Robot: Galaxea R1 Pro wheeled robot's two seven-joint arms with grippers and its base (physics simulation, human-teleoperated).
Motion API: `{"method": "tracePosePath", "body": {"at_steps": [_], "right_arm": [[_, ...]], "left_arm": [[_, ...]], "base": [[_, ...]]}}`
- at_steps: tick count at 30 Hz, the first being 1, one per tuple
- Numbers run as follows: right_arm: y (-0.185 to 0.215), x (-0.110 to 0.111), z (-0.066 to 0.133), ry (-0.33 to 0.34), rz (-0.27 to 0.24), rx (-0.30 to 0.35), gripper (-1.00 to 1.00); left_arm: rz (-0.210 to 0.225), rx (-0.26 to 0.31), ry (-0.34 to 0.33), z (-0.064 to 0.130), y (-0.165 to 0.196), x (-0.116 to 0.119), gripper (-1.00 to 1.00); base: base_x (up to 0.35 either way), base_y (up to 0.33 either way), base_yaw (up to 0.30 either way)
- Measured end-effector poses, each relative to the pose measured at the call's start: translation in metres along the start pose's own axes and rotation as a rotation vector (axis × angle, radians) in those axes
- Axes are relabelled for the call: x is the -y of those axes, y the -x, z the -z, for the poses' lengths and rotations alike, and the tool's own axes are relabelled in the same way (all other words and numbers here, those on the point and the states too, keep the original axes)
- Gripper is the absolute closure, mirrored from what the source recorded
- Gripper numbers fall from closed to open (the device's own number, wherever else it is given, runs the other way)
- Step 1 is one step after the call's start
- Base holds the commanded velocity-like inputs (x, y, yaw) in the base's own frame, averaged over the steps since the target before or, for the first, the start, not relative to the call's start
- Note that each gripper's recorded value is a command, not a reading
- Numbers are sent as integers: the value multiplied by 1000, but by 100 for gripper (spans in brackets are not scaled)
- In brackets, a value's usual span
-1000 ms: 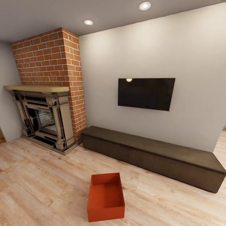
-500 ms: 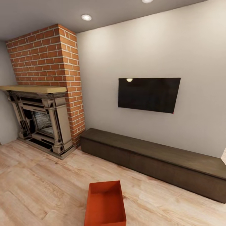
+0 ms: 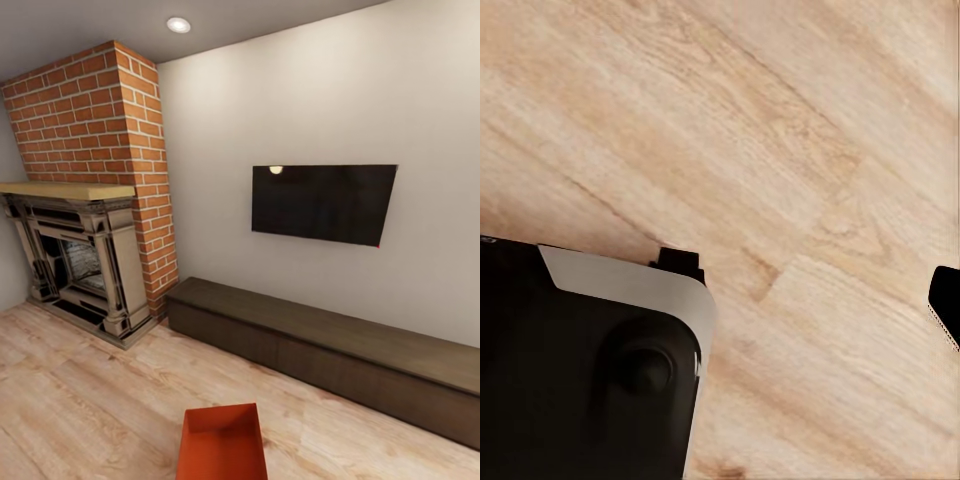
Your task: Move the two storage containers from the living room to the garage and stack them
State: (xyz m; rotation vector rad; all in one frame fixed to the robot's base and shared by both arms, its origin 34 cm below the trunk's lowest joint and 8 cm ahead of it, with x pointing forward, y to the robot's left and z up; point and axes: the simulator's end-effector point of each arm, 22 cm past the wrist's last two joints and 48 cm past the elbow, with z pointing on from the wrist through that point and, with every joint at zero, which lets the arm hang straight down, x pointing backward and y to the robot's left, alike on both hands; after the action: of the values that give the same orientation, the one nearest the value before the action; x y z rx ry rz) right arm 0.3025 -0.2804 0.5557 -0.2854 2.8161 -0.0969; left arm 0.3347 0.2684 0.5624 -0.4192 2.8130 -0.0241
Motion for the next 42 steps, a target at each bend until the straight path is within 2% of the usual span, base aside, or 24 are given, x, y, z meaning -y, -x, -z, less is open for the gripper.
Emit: {"method": "tracePosePath", "body": {"at_steps": [18,29,42], "right_arm": [[1,-3,0,3,-2,3,-100],[1,-2,0,2,2,3,-100],[0,0,0,0,2,2,-100]], "left_arm": [[0,5,0,0,1,0,-100],[0,8,0,0,2,0,-100],[0,8,0,0,2,1,-100]], "base": [[298,0,15],[33,0,228],[1,0,27]]}}
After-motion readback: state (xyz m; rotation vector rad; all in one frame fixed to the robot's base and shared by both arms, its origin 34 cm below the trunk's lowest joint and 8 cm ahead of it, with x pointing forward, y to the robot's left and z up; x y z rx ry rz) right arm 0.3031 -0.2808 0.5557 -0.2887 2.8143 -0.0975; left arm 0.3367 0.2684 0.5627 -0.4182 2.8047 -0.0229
